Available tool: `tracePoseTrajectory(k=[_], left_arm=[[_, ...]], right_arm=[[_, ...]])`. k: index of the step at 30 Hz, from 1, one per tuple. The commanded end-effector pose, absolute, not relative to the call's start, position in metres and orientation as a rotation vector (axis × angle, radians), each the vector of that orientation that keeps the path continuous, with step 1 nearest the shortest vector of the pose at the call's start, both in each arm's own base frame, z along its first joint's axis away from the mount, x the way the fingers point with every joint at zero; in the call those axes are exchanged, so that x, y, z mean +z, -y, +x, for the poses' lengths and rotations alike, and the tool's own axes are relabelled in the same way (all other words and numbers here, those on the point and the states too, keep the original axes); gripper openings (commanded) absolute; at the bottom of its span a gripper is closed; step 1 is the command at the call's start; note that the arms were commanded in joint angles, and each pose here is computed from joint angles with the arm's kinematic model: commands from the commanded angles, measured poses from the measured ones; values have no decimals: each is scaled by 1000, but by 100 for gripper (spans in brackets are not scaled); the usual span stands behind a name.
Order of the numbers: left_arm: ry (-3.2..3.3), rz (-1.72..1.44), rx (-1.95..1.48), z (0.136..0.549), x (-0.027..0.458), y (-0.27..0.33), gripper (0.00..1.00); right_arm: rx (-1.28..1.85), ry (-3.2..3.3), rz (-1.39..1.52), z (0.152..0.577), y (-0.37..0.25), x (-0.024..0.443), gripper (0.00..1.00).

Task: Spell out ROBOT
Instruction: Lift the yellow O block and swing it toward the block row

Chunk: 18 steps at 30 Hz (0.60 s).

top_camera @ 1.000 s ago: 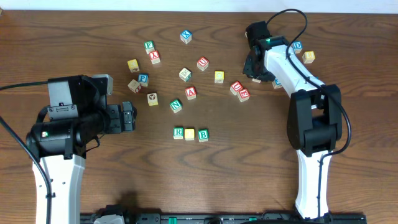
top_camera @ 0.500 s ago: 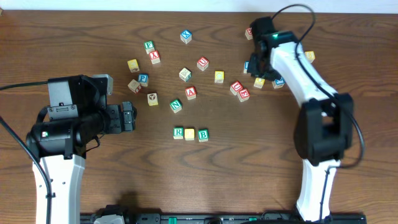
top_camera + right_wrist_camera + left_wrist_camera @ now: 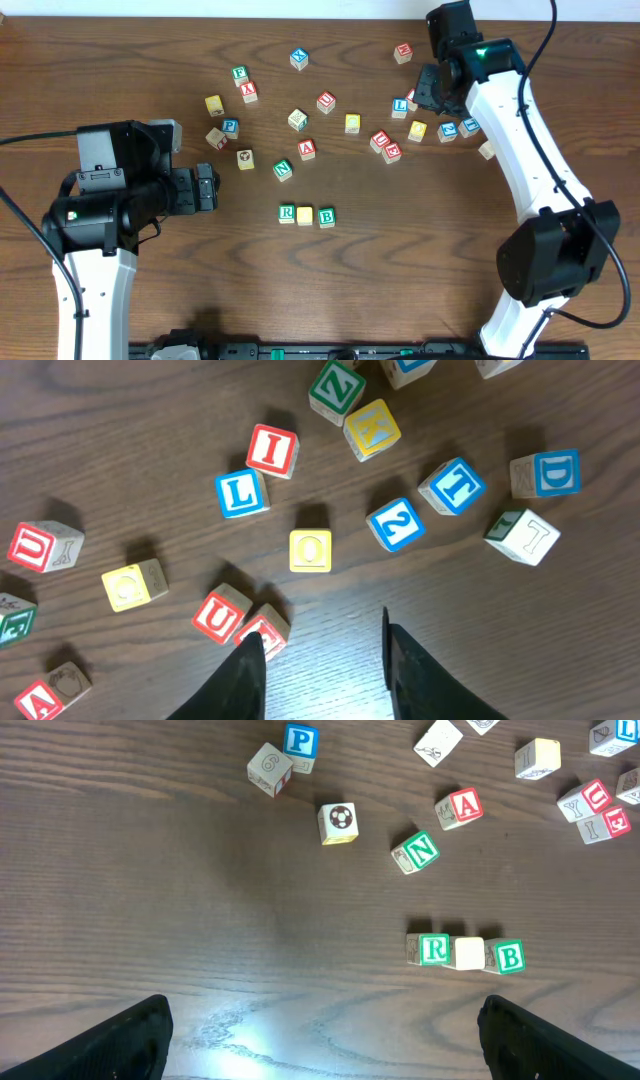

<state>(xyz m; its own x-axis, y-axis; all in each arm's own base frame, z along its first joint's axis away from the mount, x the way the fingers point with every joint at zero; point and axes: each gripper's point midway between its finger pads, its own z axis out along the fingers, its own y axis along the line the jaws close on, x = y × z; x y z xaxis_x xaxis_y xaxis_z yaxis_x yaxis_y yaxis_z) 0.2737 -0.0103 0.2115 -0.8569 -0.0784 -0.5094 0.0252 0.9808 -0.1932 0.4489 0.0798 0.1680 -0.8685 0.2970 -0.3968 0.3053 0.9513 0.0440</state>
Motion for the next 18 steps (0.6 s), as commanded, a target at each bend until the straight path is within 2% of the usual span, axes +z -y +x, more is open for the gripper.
tracePoseTrajectory(k=[1,6,12,18], left_arm=[[-2572,-18,-272,275,217,11,96],[-2572,-18,-272,275,217,11,96],[-2572,-18,-272,275,217,11,96],[-2572,-18,-272,275,217,11,96]], right_arm=[[-59,-2718,418,455,-80,152,34],[-68,-2726,473,464,-81,131,36],[-69,-2749,585,474,-85,90,48],[-107,-2824,609,474,-87,42,48]])
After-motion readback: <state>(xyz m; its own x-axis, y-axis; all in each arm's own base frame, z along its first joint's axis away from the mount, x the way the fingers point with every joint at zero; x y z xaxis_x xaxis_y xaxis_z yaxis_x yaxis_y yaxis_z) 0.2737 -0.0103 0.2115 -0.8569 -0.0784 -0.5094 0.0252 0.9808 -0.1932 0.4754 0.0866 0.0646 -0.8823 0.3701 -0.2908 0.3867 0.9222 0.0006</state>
